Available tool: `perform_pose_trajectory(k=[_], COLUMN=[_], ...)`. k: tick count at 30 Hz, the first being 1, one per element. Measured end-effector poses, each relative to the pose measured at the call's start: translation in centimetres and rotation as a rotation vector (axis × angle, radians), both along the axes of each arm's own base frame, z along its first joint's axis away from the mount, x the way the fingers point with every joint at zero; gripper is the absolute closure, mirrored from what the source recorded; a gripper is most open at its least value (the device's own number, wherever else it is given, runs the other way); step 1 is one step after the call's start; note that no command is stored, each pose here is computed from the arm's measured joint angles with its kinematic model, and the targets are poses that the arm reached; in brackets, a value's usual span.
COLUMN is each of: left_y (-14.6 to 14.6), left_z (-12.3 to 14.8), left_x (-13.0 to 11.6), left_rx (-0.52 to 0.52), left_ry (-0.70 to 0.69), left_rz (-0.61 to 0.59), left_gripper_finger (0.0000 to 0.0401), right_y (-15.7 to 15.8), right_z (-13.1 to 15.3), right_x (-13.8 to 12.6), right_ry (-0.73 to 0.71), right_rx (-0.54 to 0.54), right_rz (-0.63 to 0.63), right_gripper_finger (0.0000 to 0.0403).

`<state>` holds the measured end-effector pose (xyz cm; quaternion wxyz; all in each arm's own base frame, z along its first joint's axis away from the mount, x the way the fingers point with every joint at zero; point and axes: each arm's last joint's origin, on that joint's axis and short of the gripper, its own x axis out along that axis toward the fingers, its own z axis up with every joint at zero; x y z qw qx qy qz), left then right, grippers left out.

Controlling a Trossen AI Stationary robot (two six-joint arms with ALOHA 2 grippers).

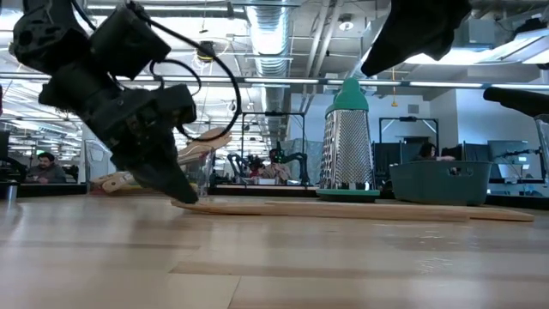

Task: Pick & Place Kitchen Items
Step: Put the bottom wooden slotted spoon into the left transparent bin

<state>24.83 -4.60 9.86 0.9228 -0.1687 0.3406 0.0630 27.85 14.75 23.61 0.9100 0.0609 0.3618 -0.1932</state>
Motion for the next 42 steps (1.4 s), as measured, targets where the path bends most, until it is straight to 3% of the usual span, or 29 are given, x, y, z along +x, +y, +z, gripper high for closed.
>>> perform_pose_trajectory(k=[7, 16, 23, 30, 35, 42], left_y=[0.0, 0.0, 0.0, 0.0, 0.0, 0.0], left_z=[-0.6, -0.7, -0.8, -0.9, -0.9, -0.9], left_x=[0.1, 0.1, 0.0, 0.0, 0.0, -0.1], left_rx=[-0.010, -0.010, -0.006, -0.003, 0.003, 0.005], left_ry=[0.016, 0.023, 0.030, 0.034, 0.035, 0.036], left_rz=[0.011, 0.012, 0.009, 0.007, 0.001, 0.000], left_gripper_finger=[0.0398, 0.0398, 0.0398, 0.0398, 0.0398, 0.0398], right_y=[0.0, -0.1, -2.0, -4.6, -5.5, -6.4], right_z=[0.0, -0.3, -0.5, -1.3, -2.5, -5.9], right_x=[0.0, 0.2, 1.0, 0.0, 0.1, -0.6], right_ry=[0.009, 0.134, 0.201, 0.418, 0.408, 0.404], right_rx=[0.015, 0.170, 0.116, 0.018, 0.040, 0.111], right_rz=[0.010, 0.159, 0.234, 0.216, 0.190, 0.201], right_gripper_finger=[0.0403, 0.0397, 0.0320, 0.0231, 0.0208, 0.0206])
